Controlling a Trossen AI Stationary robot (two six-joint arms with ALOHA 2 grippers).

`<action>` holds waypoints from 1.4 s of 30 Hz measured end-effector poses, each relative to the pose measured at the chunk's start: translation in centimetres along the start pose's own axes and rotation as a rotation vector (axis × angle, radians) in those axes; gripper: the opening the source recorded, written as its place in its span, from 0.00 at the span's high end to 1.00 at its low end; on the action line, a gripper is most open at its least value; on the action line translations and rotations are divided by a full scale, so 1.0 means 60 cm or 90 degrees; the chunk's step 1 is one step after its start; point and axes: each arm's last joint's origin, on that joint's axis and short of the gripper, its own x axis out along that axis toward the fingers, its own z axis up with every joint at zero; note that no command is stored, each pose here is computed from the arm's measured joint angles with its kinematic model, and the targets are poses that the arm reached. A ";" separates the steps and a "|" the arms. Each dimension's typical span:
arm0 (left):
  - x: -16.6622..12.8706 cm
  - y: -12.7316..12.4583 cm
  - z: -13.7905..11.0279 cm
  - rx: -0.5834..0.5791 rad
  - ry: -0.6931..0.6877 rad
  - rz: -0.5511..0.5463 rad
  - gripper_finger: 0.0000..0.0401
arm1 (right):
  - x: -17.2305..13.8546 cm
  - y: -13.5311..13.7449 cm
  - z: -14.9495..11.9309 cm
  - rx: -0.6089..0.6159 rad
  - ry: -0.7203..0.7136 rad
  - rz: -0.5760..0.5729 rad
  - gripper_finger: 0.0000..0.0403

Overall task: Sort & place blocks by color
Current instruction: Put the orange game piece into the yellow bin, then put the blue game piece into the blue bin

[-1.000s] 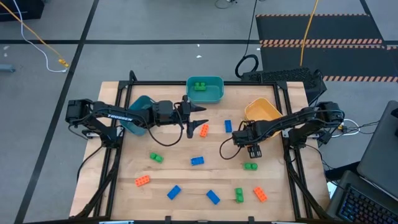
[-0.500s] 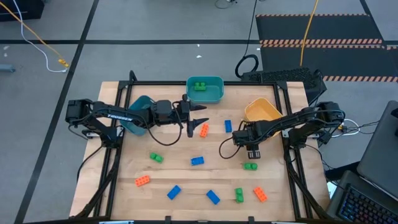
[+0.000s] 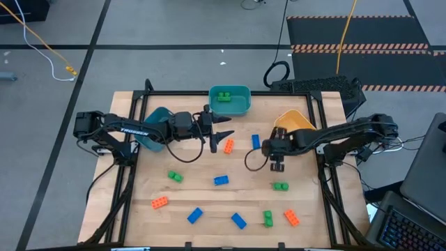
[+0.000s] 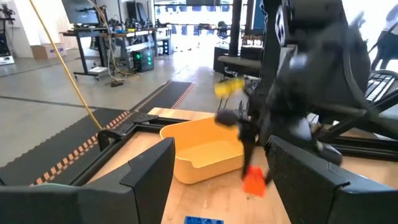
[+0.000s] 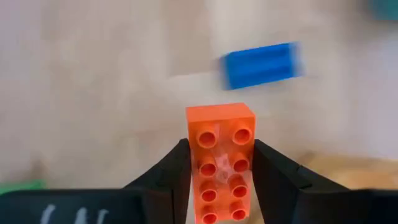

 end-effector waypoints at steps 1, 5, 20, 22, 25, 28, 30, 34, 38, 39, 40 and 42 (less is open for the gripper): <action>0.000 0.000 0.000 0.000 0.000 0.000 0.36 | -0.006 -0.010 -0.002 0.020 -0.004 -0.026 0.69; 0.000 0.000 -0.001 0.000 0.003 0.000 0.36 | -0.023 -0.052 -0.024 0.110 0.026 -0.109 0.69; 0.000 -0.003 -0.009 0.015 0.035 -0.004 0.36 | -0.035 -0.107 -0.066 0.285 0.131 -0.158 0.69; 0.000 -0.003 -0.009 0.016 0.036 -0.004 0.36 | -0.035 -0.110 -0.069 0.294 0.141 -0.162 0.68; 0.000 -0.004 -0.010 0.005 0.038 -0.005 0.36 | -0.034 -0.115 -0.070 0.311 0.144 -0.165 0.65; -0.001 -0.010 -0.010 0.003 0.039 -0.011 0.36 | -0.033 -0.118 -0.071 0.336 0.144 -0.168 0.62; -0.001 -0.014 -0.010 0.003 0.039 -0.016 0.36 | -0.033 -0.119 -0.071 0.342 0.144 -0.169 0.60; -0.001 -0.020 -0.010 0.003 0.039 -0.024 0.36 | -0.032 -0.118 -0.069 0.368 0.138 -0.152 0.54; -0.002 -0.025 -0.009 0.003 0.035 -0.029 0.36 | -0.033 -0.117 -0.070 0.383 0.141 -0.155 0.44; -0.002 -0.026 -0.009 0.003 0.033 -0.030 0.36 | -0.033 -0.117 -0.070 0.386 0.141 -0.156 0.41; -0.002 -0.026 -0.008 0.003 0.030 -0.030 0.36 | -0.033 -0.117 -0.070 0.388 0.141 -0.156 0.38; -0.002 -0.025 -0.008 0.003 0.028 -0.029 0.36 | -0.033 -0.117 -0.070 0.386 0.141 -0.156 0.33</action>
